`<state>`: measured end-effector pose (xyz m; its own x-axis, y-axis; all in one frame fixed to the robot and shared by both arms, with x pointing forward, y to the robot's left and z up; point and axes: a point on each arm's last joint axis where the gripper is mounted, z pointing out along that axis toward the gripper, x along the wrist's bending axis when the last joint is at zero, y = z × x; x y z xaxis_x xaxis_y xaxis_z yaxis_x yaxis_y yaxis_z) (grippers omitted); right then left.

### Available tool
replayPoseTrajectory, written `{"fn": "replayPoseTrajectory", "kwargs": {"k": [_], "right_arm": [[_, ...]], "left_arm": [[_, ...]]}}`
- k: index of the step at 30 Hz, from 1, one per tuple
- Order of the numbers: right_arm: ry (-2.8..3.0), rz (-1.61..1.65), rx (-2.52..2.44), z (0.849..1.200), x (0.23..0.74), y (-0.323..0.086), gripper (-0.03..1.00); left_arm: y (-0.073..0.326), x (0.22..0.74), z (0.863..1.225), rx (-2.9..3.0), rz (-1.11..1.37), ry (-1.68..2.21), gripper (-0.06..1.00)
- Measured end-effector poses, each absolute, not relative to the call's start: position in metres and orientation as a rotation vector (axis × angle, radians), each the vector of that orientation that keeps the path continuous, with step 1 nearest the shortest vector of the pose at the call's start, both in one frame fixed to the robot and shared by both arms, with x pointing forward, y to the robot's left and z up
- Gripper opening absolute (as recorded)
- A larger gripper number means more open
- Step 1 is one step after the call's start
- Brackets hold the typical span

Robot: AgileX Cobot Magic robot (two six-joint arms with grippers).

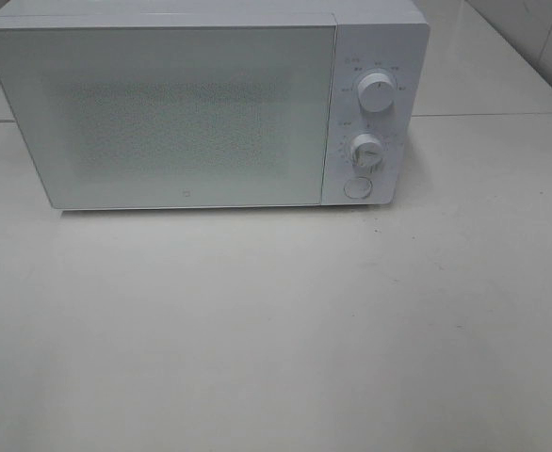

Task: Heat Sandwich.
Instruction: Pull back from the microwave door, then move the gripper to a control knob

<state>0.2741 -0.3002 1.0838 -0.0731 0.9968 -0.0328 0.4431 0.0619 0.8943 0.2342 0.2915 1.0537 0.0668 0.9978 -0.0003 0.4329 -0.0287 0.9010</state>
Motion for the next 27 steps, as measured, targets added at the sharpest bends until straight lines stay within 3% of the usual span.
{"fn": "replayPoseTrajectory", "kwargs": {"k": [27], "right_arm": [[1.720, 0.916, 1.515, 1.070, 0.382, -0.282, 0.75]], "left_arm": [[0.292, 0.234, 1.054, 1.573, 0.924, 1.471, 0.99]]}}
